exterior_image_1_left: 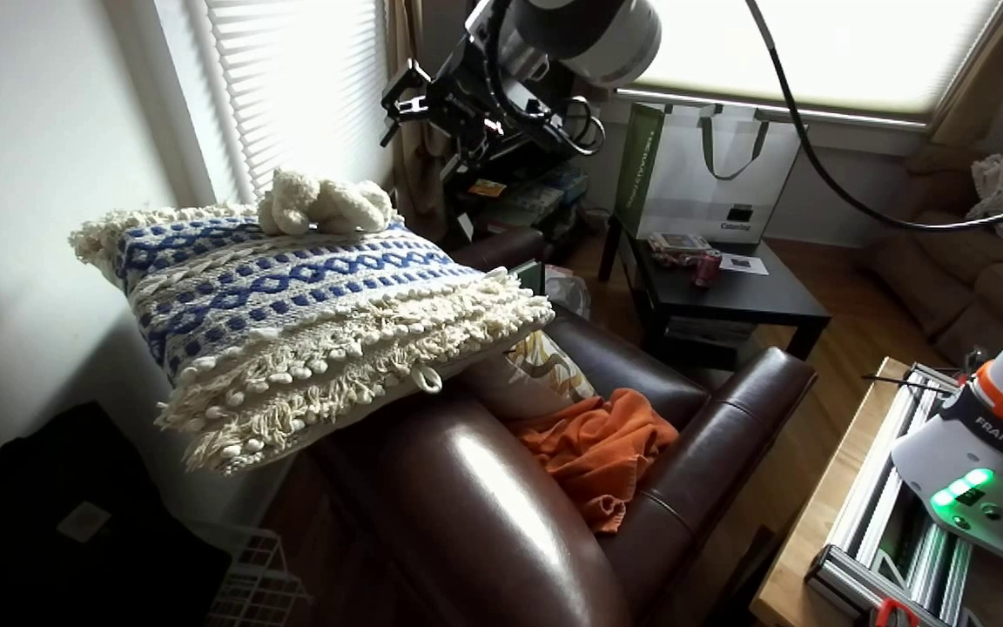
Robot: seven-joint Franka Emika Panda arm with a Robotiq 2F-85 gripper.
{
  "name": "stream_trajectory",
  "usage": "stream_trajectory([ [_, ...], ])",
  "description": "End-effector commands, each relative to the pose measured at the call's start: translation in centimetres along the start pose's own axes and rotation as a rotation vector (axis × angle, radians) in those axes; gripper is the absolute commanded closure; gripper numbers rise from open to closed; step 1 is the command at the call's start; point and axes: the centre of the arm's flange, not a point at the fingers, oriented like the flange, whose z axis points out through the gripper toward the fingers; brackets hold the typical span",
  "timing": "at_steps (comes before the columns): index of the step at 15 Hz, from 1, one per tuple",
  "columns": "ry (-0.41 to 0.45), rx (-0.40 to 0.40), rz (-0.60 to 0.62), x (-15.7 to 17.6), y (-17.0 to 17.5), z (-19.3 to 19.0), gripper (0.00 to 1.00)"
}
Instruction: Put the white bear on the striped pillow
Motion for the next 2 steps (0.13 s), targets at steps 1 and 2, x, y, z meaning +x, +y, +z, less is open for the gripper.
stream_trajectory([
  [1,0.003,0.009,-0.214,-4.1,-4.4,-7.7,0.00],
  [2,0.014,0.006,-0.133,-1.8,-3.1,-3.6,0.00],
])
